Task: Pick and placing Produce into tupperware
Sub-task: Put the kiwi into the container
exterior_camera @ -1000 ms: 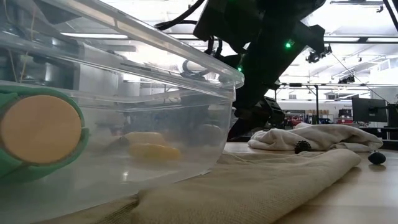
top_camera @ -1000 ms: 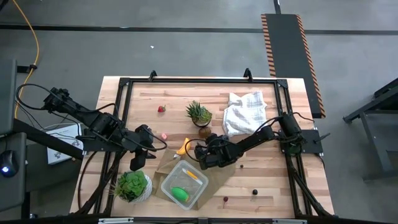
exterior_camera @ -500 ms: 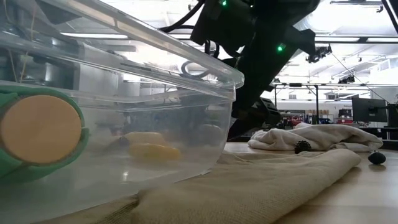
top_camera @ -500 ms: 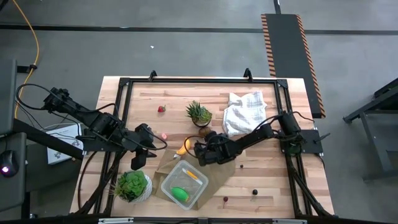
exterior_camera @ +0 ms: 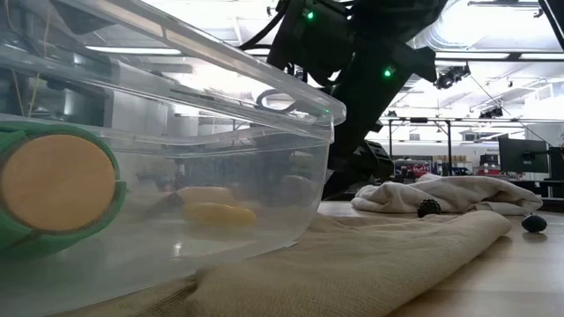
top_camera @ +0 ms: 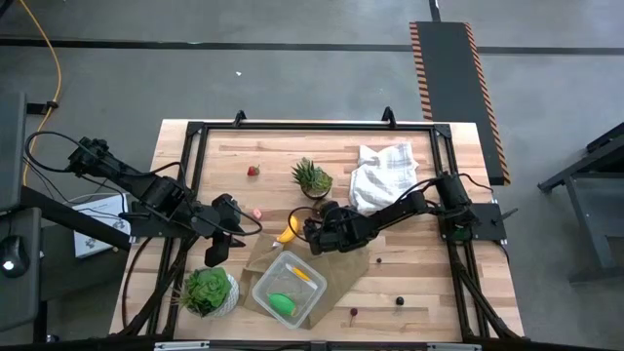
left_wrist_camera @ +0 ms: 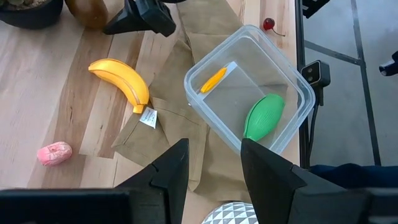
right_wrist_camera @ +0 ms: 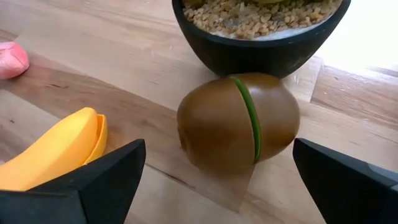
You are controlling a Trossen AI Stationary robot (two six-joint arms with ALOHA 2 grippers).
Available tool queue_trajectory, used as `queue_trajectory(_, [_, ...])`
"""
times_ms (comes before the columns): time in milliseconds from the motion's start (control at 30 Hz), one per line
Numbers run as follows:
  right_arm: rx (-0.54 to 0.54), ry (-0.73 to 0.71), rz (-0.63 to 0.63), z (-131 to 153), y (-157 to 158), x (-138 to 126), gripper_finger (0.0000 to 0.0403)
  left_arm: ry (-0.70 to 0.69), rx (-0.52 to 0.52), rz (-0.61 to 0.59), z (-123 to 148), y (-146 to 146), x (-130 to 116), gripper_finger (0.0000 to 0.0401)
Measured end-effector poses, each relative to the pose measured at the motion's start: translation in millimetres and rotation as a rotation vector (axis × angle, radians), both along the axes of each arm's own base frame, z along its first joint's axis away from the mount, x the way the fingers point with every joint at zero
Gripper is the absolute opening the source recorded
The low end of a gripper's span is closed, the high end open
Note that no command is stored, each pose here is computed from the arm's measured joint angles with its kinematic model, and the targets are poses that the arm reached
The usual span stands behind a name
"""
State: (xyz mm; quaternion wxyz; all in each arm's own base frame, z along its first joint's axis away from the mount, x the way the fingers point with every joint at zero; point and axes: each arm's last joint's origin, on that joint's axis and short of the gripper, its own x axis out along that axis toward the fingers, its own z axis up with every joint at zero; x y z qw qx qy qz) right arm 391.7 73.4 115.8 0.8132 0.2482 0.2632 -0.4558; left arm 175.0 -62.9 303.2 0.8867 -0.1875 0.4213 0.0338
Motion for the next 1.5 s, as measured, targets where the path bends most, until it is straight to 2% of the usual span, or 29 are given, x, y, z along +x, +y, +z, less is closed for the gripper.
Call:
queue_trajectory(367, [0.001,0.022,-0.017,-1,-8,0,0.0397,0.000,0.000,0.000,0,0,0,0.0134])
queue_trajectory(800, [-0.010,0.067,0.024,-1,-15,2,0.0397,0.000,0.000,0.000,0,0,0,0.0134])
queue_trajectory(1500, [-0.014,0.066,0.002,-1,-23,3,0.0397,0.024,0.009,0.000,-2,1,-2,0.0134])
